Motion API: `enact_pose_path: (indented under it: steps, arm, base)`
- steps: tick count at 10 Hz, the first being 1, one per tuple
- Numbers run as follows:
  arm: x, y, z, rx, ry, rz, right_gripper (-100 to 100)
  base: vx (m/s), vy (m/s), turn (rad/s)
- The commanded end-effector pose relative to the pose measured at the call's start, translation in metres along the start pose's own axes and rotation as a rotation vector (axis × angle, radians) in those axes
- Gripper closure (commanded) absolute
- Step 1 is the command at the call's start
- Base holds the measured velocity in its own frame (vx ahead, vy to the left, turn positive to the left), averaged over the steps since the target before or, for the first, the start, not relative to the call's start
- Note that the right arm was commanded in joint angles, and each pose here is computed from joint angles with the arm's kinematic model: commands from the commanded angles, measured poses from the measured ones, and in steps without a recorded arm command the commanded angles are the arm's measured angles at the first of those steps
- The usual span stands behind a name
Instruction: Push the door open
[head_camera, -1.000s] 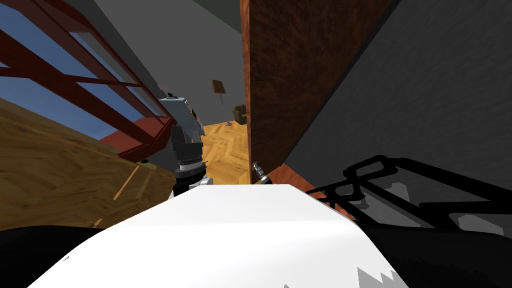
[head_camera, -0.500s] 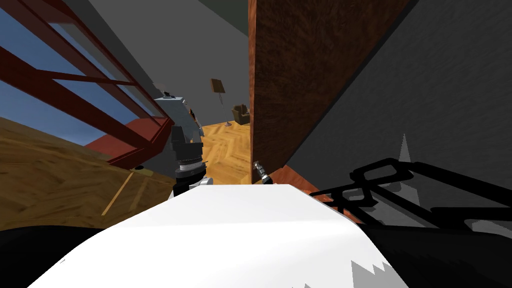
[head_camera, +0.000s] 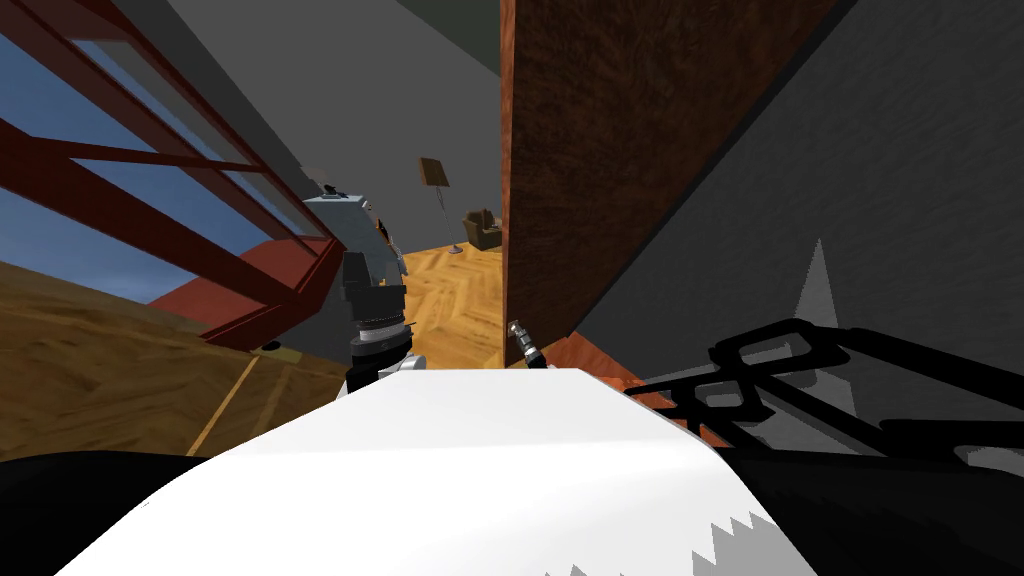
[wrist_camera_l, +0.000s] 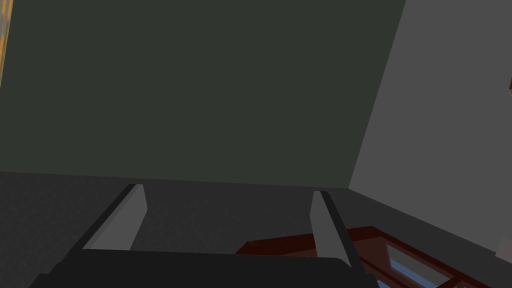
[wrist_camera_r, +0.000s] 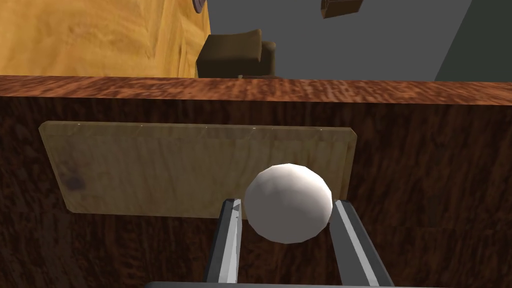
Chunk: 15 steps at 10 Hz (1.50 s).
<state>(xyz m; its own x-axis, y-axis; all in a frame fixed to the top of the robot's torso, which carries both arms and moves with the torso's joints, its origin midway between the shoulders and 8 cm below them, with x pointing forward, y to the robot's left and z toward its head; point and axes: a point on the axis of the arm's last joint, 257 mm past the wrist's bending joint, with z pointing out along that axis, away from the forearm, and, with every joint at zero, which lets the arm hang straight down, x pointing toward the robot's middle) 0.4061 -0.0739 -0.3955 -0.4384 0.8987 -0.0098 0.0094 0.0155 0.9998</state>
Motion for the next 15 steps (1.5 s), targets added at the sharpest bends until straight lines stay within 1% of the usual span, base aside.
enact_pose_path:
  steps: [1,2,3,4,5,11,12,15]
  arm:
    - [-0.018,0.004,0.0034,-0.017,-0.034,-0.008,100]
    - [-0.018,0.004,0.0034,-0.017,-0.034,-0.008,100]
    - [-0.026,0.004,0.0052,-0.017,-0.059,-0.008,100]
    - [-0.030,0.004,0.0059,-0.017,-0.072,-0.007,100]
    - [-0.025,0.001,0.0033,-0.009,-0.057,-0.003,-100]
    - [-0.015,0.004,0.0018,-0.015,-0.040,0.009,-100]
    - [-0.016,0.003,0.0020,-0.014,-0.042,0.008,-100]
    - [-0.017,0.003,0.0019,-0.017,-0.048,0.007,-100]
  base:
    - [0.103,0.102,-0.055]
    - [0.078,0.066,-0.053]
    - [0.091,0.088,-0.053]
    - [0.128,0.111,-0.076]
    - [-0.059,0.030,-0.052]
    - [-0.222,-0.053,-0.023]
    - [-0.117,-0.016,-0.005]
    - [0.142,0.058,0.020]
